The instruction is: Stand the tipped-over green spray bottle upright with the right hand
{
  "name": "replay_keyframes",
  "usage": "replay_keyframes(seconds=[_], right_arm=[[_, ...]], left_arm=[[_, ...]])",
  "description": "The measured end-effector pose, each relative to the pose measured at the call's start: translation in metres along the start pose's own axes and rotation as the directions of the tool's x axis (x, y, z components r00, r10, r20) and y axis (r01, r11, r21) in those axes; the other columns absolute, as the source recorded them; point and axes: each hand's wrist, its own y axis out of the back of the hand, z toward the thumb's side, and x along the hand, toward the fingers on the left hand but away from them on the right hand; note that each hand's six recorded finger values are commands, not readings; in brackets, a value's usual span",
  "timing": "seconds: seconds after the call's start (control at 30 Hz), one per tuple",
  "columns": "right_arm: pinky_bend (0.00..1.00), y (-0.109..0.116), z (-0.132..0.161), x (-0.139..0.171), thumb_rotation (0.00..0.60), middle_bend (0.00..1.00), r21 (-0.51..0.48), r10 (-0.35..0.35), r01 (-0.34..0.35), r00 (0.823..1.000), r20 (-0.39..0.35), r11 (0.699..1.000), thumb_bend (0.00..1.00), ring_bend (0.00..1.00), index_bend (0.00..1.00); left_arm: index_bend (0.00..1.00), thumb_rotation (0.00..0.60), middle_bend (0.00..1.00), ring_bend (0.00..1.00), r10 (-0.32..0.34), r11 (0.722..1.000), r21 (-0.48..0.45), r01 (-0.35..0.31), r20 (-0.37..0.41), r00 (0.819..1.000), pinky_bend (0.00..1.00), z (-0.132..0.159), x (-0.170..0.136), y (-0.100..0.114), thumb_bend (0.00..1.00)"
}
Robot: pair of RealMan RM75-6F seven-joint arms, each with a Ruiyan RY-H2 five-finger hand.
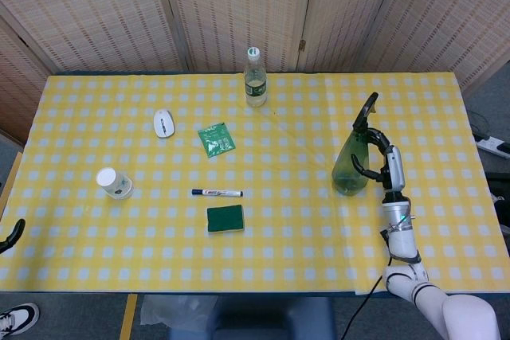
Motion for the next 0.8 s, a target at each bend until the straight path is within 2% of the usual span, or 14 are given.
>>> replay_keyframes(seconds=[0.1,0.33,0.5,0.63,0.8], right_arm=[[0.30,0.000,-0.004,0.006,0.594,0.43,0.008,0.005,-0.005,1.000,0.007,1.000,0.40,0.45,0.49],[0.19,0.010,-0.004,0.020,0.555,0.35,0.060,0.008,-0.007,1.000,-0.008,0.998,0.40,0.37,0.18],[0.13,0.015,0.000,0.025,0.548,0.30,0.092,0.022,-0.021,1.000,-0.019,0.996,0.40,0.30,0.10],[0.09,0.019,0.002,0.028,0.547,0.25,0.138,0.043,-0.039,0.999,-0.025,0.990,0.40,0.26,0.05],[0.06,0.022,0.004,0.033,0.546,0.23,0.144,0.056,-0.053,0.998,-0.022,0.988,0.40,0.24,0.03]], left_arm=[[0.00,0.186,0.11,0.03,-0.003,1.000,0.001,0.003,0.003,1.000,0.00,0.000,-0.001,0.000,0.36],[0.00,0.229,0.12,0.04,-0.019,1.000,0.002,0.019,0.009,1.000,0.00,0.001,-0.001,-0.002,0.36],[0.00,0.234,0.13,0.05,-0.017,1.000,0.002,0.016,0.023,1.000,0.00,0.005,-0.001,-0.003,0.36],[0.00,0.237,0.14,0.07,-0.012,1.000,0.005,0.012,0.067,0.998,0.00,0.013,-0.004,-0.005,0.36],[0.00,0.234,0.14,0.07,-0.002,1.000,0.009,0.001,0.078,0.997,0.00,0.016,-0.007,-0.006,0.36]])
